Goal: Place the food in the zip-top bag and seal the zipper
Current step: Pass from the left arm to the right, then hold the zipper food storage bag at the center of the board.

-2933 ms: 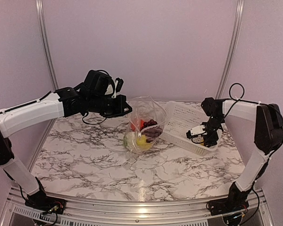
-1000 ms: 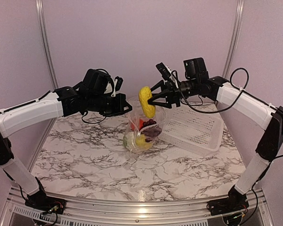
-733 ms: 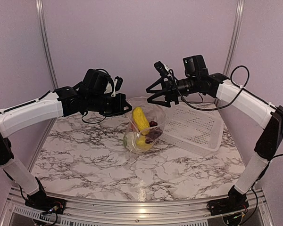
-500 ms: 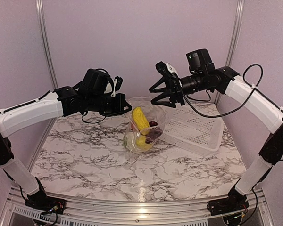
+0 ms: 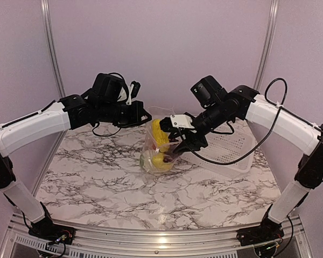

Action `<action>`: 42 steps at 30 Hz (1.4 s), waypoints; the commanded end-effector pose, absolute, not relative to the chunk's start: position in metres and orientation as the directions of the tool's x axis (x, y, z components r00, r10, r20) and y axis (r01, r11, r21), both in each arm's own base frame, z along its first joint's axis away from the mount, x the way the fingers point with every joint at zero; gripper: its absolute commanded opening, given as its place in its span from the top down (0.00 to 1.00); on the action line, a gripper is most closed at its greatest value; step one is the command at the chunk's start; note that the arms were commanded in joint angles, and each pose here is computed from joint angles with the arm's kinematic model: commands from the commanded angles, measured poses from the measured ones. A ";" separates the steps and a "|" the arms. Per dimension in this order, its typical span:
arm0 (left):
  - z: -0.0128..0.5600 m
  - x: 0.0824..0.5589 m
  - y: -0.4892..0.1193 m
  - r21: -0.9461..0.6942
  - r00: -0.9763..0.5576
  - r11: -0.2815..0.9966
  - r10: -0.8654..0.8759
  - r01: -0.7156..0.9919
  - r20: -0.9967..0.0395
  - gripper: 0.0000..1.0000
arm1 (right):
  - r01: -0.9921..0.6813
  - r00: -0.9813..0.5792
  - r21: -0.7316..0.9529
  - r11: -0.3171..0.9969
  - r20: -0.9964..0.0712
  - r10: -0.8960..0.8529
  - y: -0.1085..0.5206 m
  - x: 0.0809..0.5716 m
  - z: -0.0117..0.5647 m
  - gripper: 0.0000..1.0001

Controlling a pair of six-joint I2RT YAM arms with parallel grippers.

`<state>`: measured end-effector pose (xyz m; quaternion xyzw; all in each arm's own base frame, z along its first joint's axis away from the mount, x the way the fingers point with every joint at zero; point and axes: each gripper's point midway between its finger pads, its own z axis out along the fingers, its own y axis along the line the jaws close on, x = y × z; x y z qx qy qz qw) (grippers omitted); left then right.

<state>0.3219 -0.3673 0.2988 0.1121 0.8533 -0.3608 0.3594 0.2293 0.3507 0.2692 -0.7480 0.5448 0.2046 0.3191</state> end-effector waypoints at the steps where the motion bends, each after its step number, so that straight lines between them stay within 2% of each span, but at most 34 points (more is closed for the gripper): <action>1: 0.315 0.324 -0.370 -0.540 -0.697 0.688 -0.070 0.484 -0.714 1.00 | -0.936 0.339 -0.289 -0.199 -0.596 -0.728 0.350 0.239 0.257 0.48; 4: 0.318 0.324 -0.372 -0.543 -0.694 0.679 -0.068 0.494 -0.717 1.00 | -0.935 0.343 -0.294 -0.199 -0.601 -0.722 0.355 0.242 0.258 0.57; 9: 0.333 0.324 -0.377 -0.540 -0.674 0.658 -0.066 0.525 -0.736 1.00 | -0.938 0.346 -0.264 -0.224 -0.668 -0.659 0.373 0.232 0.278 0.83; 13: 0.352 0.321 -0.380 -0.530 -0.639 0.625 -0.064 0.573 -0.766 1.00 | -0.932 0.361 -0.255 -0.257 -0.708 -0.607 0.391 0.216 0.293 0.98; 14: 0.360 0.320 -0.378 -0.523 -0.622 0.619 -0.070 0.586 -0.780 0.95 | -0.934 0.356 -0.252 -0.254 -0.723 -0.592 0.394 0.215 0.299 1.00; 16: 0.375 0.316 -0.370 -0.509 -0.582 0.616 -0.099 0.601 -0.807 0.75 | -0.939 0.344 -0.260 -0.226 -0.747 -0.569 0.398 0.217 0.311 1.00; 17: 0.384 0.312 -0.363 -0.498 -0.549 0.613 -0.121 0.614 -0.827 0.69 | -0.941 0.339 -0.264 -0.213 -0.757 -0.559 0.398 0.217 0.316 1.00; 23: 0.415 0.273 -0.315 -0.384 -0.317 0.592 -0.219 0.708 -0.923 0.57 | -0.949 0.316 -0.277 -0.153 -0.803 -0.505 0.404 0.220 0.335 1.00; 31: 0.369 0.219 -0.287 -0.222 -0.184 0.526 -0.124 0.821 -0.975 0.49 | -0.964 0.262 -0.246 -0.096 -0.834 -0.486 0.414 0.229 0.338 1.00; 42: 0.326 0.217 -0.311 -0.093 -0.121 0.515 0.021 0.852 -0.992 0.52 | -0.978 0.206 -0.196 -0.069 -0.859 -0.468 0.428 0.239 0.347 1.00</action>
